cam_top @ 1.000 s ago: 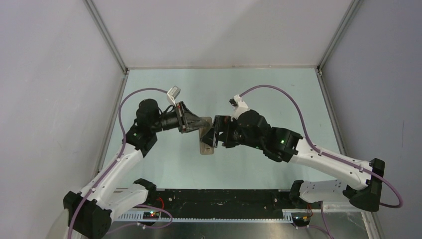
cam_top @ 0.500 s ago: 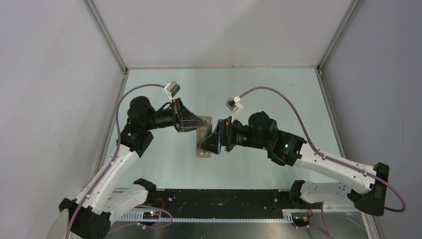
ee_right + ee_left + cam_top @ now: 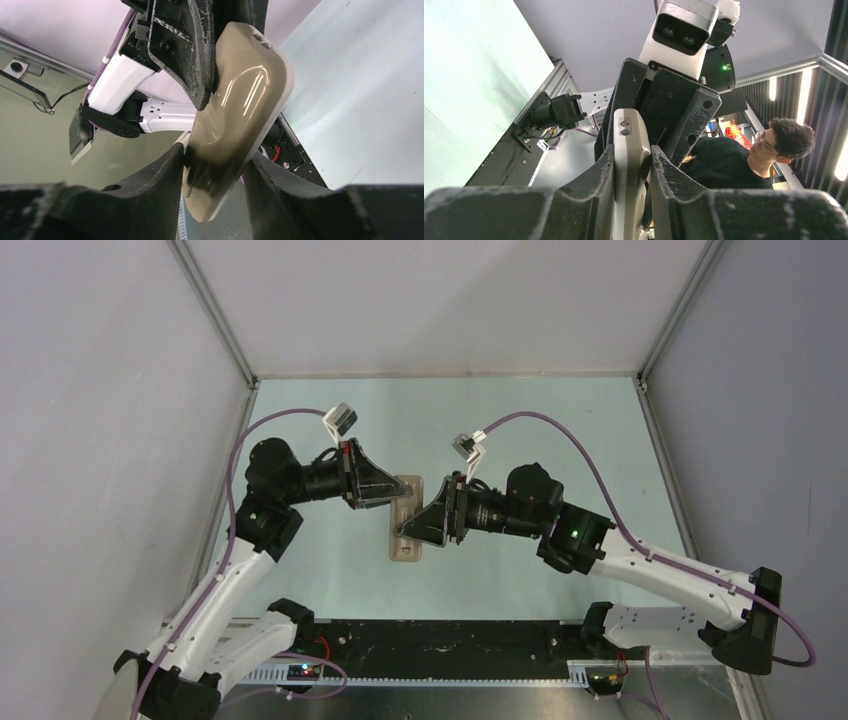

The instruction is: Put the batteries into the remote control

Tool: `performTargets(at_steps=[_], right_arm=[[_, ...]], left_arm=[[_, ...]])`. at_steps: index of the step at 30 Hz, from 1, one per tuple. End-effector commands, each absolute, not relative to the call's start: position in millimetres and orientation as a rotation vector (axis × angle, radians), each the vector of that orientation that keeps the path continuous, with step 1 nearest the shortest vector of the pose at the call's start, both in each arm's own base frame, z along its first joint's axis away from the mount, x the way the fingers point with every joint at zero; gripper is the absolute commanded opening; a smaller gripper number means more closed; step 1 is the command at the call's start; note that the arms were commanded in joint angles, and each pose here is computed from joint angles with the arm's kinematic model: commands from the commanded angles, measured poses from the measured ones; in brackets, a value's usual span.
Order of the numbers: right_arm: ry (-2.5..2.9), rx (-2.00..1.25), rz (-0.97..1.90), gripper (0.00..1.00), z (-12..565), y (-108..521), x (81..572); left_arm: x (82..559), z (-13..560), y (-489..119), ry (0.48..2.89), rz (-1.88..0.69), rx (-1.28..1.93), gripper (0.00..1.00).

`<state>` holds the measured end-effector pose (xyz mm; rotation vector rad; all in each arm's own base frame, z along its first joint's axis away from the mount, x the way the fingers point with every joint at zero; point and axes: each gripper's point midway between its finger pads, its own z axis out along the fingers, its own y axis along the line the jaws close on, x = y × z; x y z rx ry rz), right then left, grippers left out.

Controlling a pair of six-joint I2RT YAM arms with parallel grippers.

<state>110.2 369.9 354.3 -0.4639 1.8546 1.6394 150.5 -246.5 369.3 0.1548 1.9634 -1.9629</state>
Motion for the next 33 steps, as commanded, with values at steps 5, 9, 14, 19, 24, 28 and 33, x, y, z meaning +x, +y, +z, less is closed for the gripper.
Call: performTargets(at_steps=[5, 9, 14, 19, 24, 28, 33], right_arm=[[1.8, -0.471, 1.666, 0.38, 363.0, 372.8, 113.5], [1.803, -0.474, 1.668, 0.32, 360.9, 374.6, 114.5], [1.816, -0.477, 1.67, 0.35, 357.9, 376.3, 114.1], [1.816, -0.469, 1.664, 0.45, 358.4, 374.4, 114.7], [1.827, -0.476, 1.699, 0.32, 356.2, 375.1, 114.9], [1.813, -0.49, 1.716, 0.28, 357.7, 377.8, 113.9], [1.797, -0.476, 1.717, 0.44, 363.0, 375.0, 113.6]], left_arm=[[129.1, 401.4, -241.4, 1.863, -2.0, 0.266, 0.0], [128.6, 401.4, -241.0, 1.864, -2.003, 0.263, 0.0], [128.5, 404.0, -240.6, 1.851, -2.0, 0.263, 0.0], [132.4, 407.5, -241.5, 1.842, -1.999, 0.25, 0.0], [130.7, 417.3, -241.4, 1.82, -2.011, 0.266, 0.0], [128.8, 424.2, -240.8, 1.802, -2.016, 0.279, 0.0], [129.6, 423.8, -240.9, 1.791, -2.005, 0.291, 0.0]])
